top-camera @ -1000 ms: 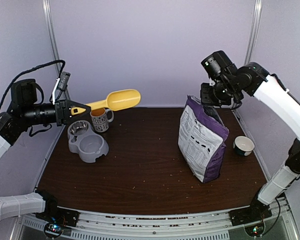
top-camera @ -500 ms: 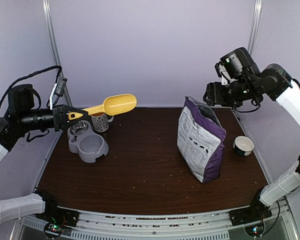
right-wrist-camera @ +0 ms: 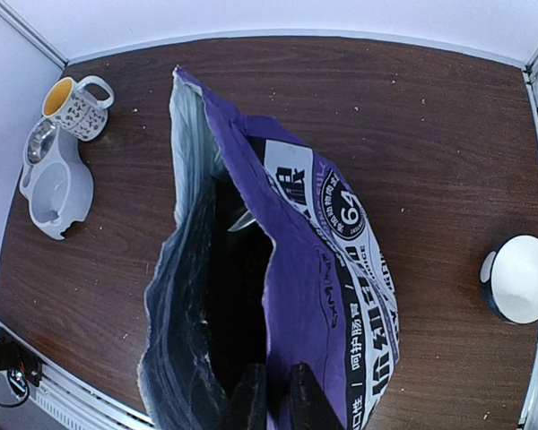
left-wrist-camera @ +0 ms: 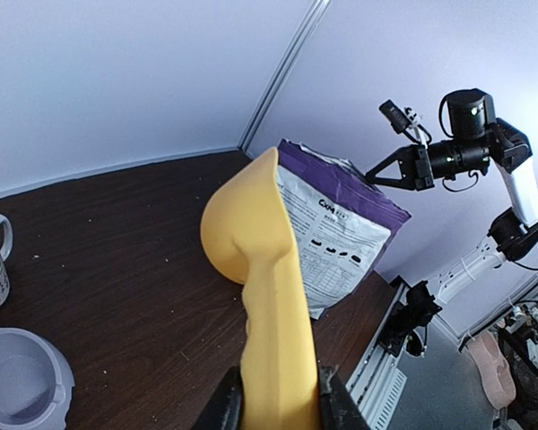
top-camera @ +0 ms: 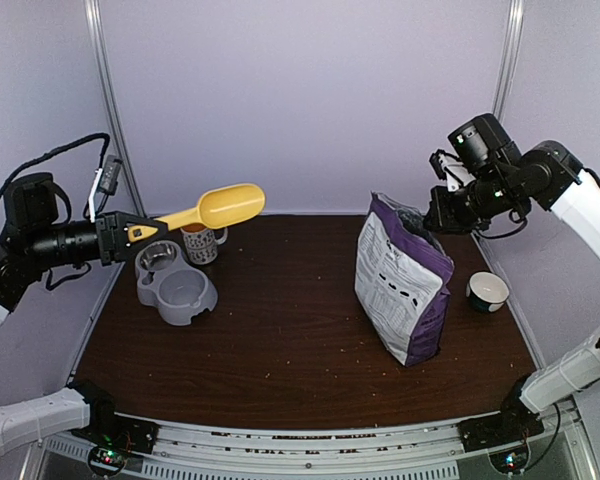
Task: Serve the pet food
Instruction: Adjust the pet food bag at the center of the board.
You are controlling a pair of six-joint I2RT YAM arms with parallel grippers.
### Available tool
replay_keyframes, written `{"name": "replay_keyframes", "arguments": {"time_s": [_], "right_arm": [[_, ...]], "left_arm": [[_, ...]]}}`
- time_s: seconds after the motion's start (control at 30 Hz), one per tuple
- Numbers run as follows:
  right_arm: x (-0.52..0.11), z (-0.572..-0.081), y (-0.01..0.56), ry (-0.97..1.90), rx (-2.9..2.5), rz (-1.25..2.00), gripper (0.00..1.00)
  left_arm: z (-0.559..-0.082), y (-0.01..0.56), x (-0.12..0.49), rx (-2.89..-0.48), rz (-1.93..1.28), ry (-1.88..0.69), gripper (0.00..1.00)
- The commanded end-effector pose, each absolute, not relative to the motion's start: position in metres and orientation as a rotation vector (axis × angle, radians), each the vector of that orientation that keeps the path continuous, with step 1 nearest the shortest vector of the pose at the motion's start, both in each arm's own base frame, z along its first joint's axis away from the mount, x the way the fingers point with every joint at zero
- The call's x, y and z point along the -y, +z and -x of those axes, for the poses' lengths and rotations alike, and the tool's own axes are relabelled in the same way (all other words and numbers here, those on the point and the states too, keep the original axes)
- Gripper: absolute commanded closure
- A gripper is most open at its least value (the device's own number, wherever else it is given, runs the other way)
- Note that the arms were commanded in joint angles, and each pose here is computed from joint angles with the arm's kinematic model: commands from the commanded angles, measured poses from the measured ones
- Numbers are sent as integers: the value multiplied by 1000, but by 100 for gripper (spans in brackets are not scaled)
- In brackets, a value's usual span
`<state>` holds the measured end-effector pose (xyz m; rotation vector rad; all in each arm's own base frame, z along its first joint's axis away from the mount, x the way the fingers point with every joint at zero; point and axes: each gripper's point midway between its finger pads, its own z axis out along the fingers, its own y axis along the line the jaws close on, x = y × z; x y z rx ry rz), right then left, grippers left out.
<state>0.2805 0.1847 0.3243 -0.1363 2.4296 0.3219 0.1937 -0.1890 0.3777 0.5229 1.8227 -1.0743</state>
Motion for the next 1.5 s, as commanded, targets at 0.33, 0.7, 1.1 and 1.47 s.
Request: {"name": "replay_keyframes", "arguments": {"time_s": [0.33,0.7,1.1,1.47], "right_arm": [[-189,-285,348,360,-2465,146,100],[-214,-276,434,1147,-2136,-102,100],[-228,-248,450,1600,-1965,-192,100],[-202,-248,452,1961,-1674,-669,100]], "left_arm": [[-192,391,181,-1767,-459,-1070,78],[-185,402,176,-1753,-434,-1070,78],[-185,402,175,-1759,-406,-1081,78],[-188,398,173,-1777,-371,-1082,78]]}}
